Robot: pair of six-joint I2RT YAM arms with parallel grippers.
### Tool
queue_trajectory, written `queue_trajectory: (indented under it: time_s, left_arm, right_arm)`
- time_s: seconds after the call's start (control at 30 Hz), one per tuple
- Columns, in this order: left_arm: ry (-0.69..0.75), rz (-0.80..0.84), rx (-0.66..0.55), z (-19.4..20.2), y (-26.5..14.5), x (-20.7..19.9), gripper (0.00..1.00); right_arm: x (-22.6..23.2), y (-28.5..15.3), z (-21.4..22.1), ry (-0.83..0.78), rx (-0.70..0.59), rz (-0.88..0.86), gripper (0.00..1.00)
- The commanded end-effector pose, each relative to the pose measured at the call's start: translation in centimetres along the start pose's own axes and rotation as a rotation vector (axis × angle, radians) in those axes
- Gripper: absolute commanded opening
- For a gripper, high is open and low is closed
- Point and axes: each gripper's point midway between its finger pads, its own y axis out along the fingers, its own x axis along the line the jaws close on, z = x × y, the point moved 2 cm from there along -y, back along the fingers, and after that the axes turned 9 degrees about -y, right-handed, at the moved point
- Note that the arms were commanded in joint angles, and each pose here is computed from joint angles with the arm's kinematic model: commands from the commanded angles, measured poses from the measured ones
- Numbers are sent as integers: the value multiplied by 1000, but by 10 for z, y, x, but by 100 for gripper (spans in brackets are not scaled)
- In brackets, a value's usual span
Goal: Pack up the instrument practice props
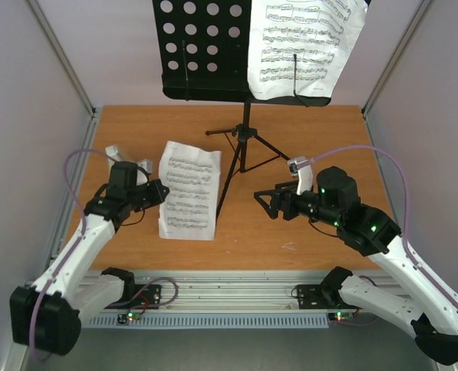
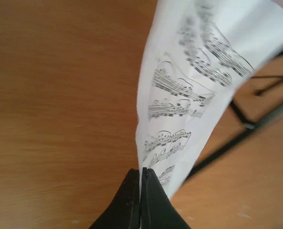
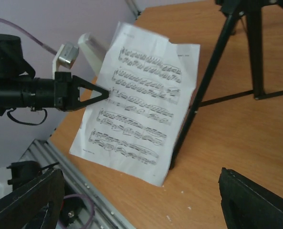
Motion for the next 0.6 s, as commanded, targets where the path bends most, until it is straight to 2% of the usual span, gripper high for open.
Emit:
queue_trajectory:
  time_s: [0.0, 0.13, 0.3, 0.57]
  left_arm:
    - [52, -299, -50, -24, 4, 46, 1]
    - [91, -427, -53, -43, 17, 60, 1]
    - [120, -414, -17, -58, 43, 55, 1]
    - [207, -516, 13, -84, 73, 66, 0]
  right_arm:
    - [-17, -7, 7, -24, -3, 101, 90]
    - [-21, -11, 7, -41, -9, 133, 92]
    - [-23, -13, 7, -52, -10, 148, 92]
    - [-23, -15, 9, -22, -22, 142, 92]
